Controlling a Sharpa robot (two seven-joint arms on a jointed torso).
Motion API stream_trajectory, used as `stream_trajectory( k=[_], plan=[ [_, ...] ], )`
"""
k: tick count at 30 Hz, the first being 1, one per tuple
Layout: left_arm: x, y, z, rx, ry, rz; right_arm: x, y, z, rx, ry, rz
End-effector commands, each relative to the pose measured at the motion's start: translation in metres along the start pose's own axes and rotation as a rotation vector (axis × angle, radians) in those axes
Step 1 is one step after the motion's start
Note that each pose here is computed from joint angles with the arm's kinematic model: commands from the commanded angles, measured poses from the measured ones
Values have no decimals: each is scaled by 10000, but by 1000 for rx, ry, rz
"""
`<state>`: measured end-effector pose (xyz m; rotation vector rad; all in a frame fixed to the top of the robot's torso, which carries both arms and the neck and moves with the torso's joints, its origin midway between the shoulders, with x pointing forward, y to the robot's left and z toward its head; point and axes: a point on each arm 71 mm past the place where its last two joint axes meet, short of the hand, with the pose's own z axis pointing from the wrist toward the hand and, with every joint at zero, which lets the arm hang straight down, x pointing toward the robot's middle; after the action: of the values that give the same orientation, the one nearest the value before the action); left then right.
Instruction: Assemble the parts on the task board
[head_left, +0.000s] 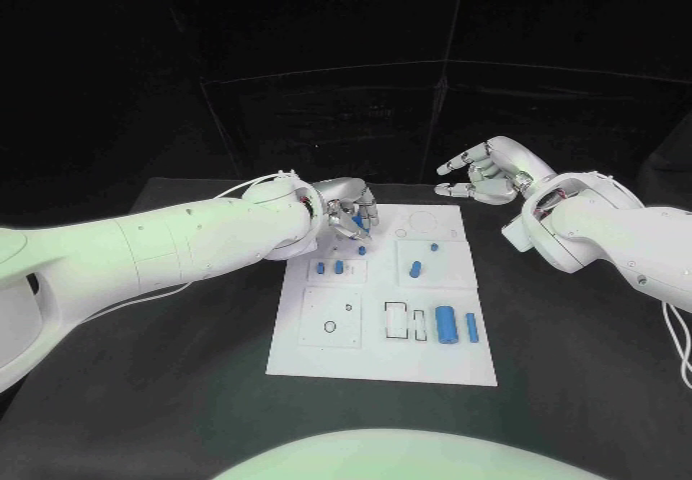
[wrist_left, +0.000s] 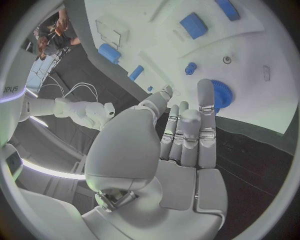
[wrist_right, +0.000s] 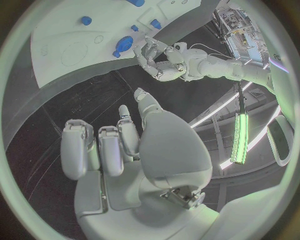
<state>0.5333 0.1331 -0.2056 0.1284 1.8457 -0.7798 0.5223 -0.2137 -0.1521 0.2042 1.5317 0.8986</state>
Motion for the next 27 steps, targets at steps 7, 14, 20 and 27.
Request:
stream_trajectory(
  k=[7,14,20,27],
  plan=[
    [153,-27,77,50,81,201,11,26,12,-11,10,3],
    [217,13,104,23,117,212,18,35,17,-14,11,4],
    [239,38,111,9,134,214,23,38,21,-15,12,4],
    [259,64,130,-7,143,215,28,42,26,-16,13,5]
  ],
)
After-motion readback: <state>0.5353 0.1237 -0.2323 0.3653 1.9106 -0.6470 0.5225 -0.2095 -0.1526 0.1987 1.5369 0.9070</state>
